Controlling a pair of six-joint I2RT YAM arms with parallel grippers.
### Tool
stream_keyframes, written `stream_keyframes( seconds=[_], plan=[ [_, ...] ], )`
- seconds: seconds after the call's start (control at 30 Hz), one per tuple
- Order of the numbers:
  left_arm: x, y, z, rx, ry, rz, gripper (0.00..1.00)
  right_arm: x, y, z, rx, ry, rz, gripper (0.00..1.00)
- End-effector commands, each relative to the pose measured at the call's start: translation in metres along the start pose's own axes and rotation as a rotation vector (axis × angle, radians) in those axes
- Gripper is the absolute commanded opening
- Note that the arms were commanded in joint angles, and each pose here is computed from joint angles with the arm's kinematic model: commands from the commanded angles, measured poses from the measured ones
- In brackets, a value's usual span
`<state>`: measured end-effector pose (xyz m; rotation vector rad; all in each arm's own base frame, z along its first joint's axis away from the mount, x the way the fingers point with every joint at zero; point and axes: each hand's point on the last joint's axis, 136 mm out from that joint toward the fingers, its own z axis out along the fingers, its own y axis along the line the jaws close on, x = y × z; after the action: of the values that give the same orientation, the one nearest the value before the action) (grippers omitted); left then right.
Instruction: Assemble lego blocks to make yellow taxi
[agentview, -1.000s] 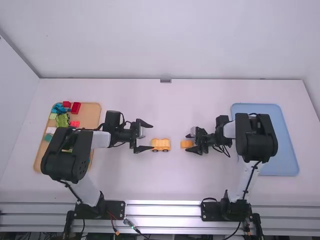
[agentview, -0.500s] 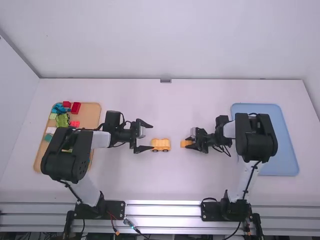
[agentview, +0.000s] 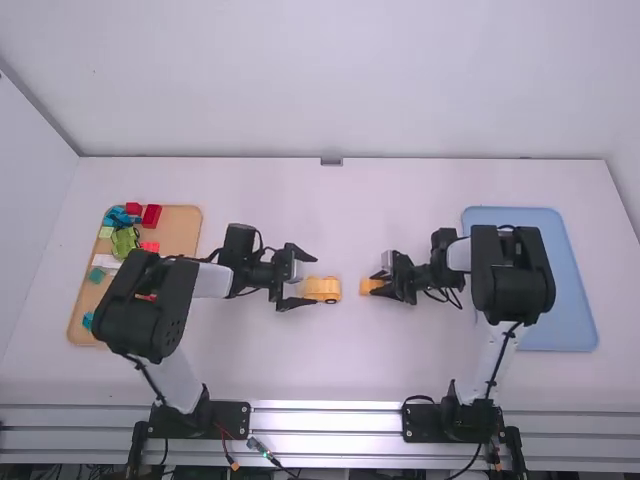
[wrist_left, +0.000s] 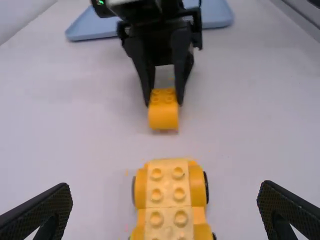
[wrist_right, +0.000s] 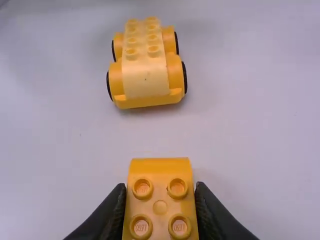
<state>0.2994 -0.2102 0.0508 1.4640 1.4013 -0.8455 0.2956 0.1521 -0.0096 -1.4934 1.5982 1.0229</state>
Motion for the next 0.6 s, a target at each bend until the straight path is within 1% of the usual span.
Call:
stream_keyframes(
  seconds=[0.0,0.07,0.2,0.37,0.4,0.47,0.57],
  plan=[
    [0.015,-0.009,0.011,0.021,0.037,-0.049,0.99,-0.011,-0.009,-0.001,-0.009,-0.03,0.012,0.25],
    [0.017,-0.008,0.015,0.02,0.027,-0.074,0.99,-0.018,-0.011,-0.002,-0.029,-0.03,0.03,0.25],
    [0.025,-0.003,0.017,0.008,0.014,-0.074,0.99,-0.032,-0.007,-0.001,-0.075,-0.036,-0.01,0.24],
    [0.036,-0.005,0.022,0.012,0.016,-0.077,0.99,-0.05,-0.001,-0.005,-0.106,-0.089,-0.047,0.22],
    [0.039,-0.006,0.023,0.013,0.018,-0.079,0.99,-0.054,-0.001,-0.006,-0.108,-0.106,-0.05,0.19],
    [0.039,-0.007,0.023,0.016,0.019,-0.086,0.99,-0.059,0.0,-0.007,-0.106,-0.134,-0.057,0.18],
    [0.041,-0.007,0.022,0.014,0.025,-0.09,0.99,-0.061,0.0,-0.008,-0.102,-0.141,-0.061,0.16]
  ],
)
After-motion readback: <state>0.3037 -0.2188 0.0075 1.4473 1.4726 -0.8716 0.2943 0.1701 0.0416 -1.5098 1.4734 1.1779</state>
